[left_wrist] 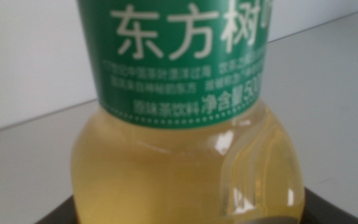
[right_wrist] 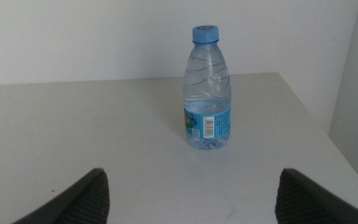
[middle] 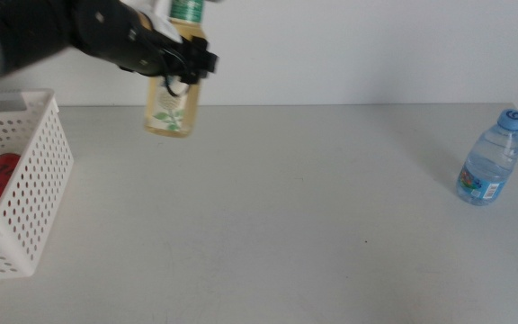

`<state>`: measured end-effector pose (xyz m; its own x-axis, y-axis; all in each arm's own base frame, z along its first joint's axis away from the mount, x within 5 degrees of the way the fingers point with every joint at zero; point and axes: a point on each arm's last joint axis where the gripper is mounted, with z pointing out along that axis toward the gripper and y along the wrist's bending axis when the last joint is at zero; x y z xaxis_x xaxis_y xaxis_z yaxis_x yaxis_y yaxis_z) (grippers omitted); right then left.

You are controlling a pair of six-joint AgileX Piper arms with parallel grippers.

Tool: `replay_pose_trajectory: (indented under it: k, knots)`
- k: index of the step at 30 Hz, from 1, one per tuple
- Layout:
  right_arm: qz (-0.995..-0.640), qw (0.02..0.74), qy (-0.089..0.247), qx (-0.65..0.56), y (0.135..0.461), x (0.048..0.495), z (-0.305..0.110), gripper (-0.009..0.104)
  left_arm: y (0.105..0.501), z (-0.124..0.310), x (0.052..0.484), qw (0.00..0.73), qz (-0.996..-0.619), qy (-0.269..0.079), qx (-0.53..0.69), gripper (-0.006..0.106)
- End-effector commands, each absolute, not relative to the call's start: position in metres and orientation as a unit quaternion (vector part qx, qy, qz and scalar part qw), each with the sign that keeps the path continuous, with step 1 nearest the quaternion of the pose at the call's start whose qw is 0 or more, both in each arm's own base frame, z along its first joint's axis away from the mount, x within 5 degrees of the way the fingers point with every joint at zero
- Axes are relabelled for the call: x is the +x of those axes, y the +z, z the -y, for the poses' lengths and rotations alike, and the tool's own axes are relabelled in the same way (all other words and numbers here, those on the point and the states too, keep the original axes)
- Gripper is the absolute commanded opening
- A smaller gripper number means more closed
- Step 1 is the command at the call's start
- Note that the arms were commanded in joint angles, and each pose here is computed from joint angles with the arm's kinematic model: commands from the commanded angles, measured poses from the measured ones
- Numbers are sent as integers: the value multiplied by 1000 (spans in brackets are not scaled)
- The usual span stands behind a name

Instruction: Use arms to grab the bottles and put them into the dustbin to the left of the table.

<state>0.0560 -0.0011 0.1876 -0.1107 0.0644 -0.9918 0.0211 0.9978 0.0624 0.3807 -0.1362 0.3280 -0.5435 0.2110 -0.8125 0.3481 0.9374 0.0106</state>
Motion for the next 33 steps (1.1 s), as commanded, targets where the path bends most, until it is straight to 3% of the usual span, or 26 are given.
replay_pose_trajectory:
  k: [1, 8, 14, 19, 21, 28, 33]
  knots:
    - [-711, 703, 8, 19, 198, 55, 1, 91, 394, 99, 371, 491, -860, -62, 123, -2]
    - [-711, 703, 8, 19, 198, 55, 1, 91, 434, 9, 354, 386, -918, 24, 93, -2]
    - [-711, 703, 8, 19, 198, 55, 1, 91, 434, -68, 342, 348, -936, 61, -4, -2]
    - [-711, 703, 8, 19, 198, 55, 1, 91, 402, -105, 337, 287, -955, 40, -61, -2]
    - [-711, 703, 8, 19, 198, 55, 1, 91, 383, -105, 343, 262, -963, 17, -58, -2]
    - [-711, 703, 8, 19, 198, 55, 1, 91, 319, -112, 366, 192, -980, 2, -56, 0]
    - [-711, 703, 8, 19, 198, 55, 1, 91, 301, -114, 374, 165, -985, -10, -51, 13]
